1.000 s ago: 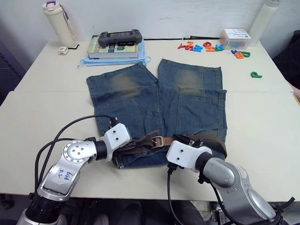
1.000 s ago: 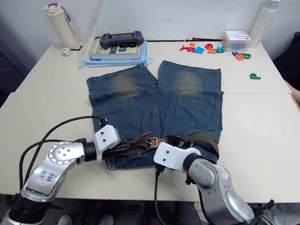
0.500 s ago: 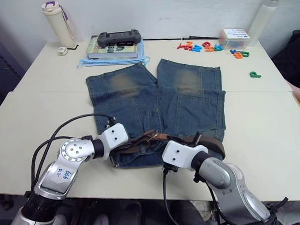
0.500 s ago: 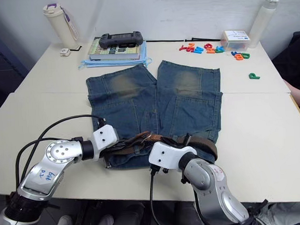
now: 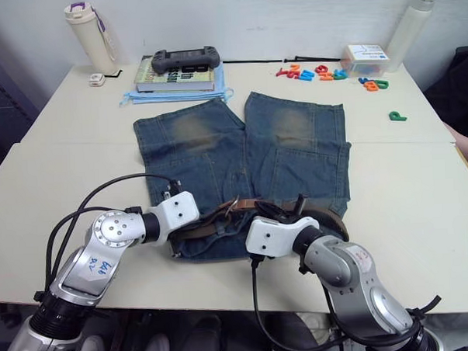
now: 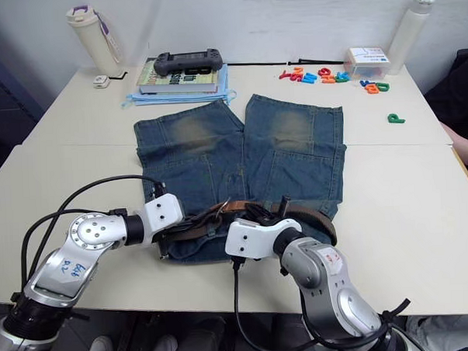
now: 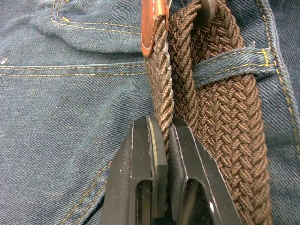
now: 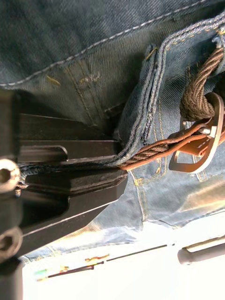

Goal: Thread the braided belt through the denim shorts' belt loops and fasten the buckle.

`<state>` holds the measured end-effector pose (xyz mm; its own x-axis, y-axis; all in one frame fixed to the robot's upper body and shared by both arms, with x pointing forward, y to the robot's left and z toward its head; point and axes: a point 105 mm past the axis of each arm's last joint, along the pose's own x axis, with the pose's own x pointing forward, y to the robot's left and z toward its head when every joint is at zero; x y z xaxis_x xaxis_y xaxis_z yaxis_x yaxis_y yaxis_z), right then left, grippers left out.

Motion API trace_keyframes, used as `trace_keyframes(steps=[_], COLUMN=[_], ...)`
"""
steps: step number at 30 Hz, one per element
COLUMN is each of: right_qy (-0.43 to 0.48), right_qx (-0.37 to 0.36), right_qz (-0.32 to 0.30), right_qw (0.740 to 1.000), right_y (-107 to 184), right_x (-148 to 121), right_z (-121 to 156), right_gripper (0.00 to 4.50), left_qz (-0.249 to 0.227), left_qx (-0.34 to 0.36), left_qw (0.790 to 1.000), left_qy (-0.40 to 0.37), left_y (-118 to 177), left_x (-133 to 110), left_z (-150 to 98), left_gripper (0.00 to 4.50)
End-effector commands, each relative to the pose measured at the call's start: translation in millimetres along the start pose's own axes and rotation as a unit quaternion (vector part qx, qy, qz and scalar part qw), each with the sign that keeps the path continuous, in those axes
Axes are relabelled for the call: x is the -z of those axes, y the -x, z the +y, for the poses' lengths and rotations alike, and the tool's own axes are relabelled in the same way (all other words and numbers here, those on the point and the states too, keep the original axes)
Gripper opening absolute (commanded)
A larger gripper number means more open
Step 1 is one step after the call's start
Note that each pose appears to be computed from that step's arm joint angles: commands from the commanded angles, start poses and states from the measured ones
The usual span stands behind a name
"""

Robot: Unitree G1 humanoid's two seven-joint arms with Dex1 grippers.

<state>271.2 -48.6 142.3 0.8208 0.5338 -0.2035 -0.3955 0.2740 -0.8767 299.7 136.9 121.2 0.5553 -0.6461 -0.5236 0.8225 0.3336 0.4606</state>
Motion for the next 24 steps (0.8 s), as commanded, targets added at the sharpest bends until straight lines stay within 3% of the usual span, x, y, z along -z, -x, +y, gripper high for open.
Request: trace_keyframes(steps=[1,5,15,24], right_qy=[0.022,0.036,0.063,0.059], right_qx=[0.025,0.019,0.000,-0.002], right_qz=[-0.030,-0.042,-0.059,-0.060], right_qw=[0.999,0.998,0.996,0.996], right_y=[-0.8,-4.5,-10.0,-10.6], right_x=[-14.4,-18.4,-22.6,-23.6], right_z=[-12.8,-12.5,-12.1,-10.6], right_gripper=[0.02,0.02,0.02,0.02], left_qz=[0.020,0.026,0.049,0.033], left_qx=[0.006,0.013,-0.032,-0.028], left_qw=[0.999,0.998,0.975,0.958], left_qy=[-0.028,-0.049,-0.215,-0.283], left_y=[9.0,13.1,18.2,12.3], left_x=[2.5,1.8,-13.8,-28.6], left_z=[5.6,9.6,49.7,47.5], left_gripper=[0.00,0.00,0.00,0.00])
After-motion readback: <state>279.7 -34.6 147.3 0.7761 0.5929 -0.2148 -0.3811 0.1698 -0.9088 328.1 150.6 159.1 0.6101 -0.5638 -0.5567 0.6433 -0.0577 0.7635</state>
